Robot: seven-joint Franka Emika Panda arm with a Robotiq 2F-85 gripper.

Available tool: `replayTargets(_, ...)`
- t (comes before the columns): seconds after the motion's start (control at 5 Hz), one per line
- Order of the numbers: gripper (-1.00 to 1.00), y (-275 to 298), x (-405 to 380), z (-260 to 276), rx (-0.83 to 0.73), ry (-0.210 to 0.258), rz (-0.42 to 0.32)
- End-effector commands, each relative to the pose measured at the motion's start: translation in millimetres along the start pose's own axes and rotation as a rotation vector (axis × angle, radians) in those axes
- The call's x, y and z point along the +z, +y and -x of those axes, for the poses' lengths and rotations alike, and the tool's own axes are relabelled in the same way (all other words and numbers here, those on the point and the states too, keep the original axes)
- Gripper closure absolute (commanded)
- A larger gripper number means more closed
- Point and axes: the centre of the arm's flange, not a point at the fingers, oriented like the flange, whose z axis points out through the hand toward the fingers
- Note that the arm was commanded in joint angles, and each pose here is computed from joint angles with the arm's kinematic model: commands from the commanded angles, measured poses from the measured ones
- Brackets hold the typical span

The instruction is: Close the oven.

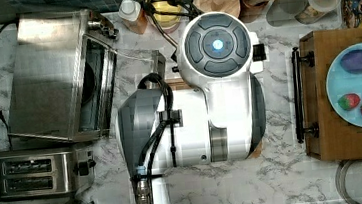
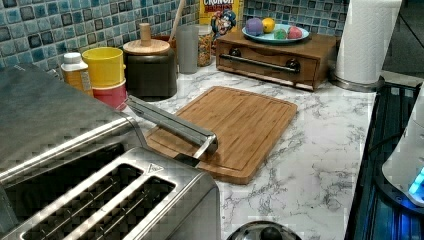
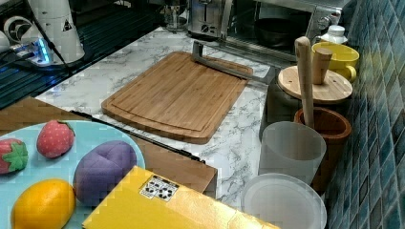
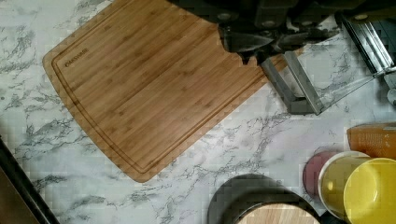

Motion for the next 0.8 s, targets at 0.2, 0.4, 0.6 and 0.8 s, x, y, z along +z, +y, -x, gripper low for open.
replayTargets(0.2,1.0,10.3,15.1,3.2,-0.059,-0.024,-0.035)
replayTargets(0.4,1.0,34.0,43.8,13.5,-0.132,-0.049,-0.121)
replayTargets(0.6,1.0,57.0,86.6,16.1,-0.19,-0.108,-0.224)
replayTargets(0.8,1.0,70.8,106.6,30.5,-0.242,-0.103,-0.319)
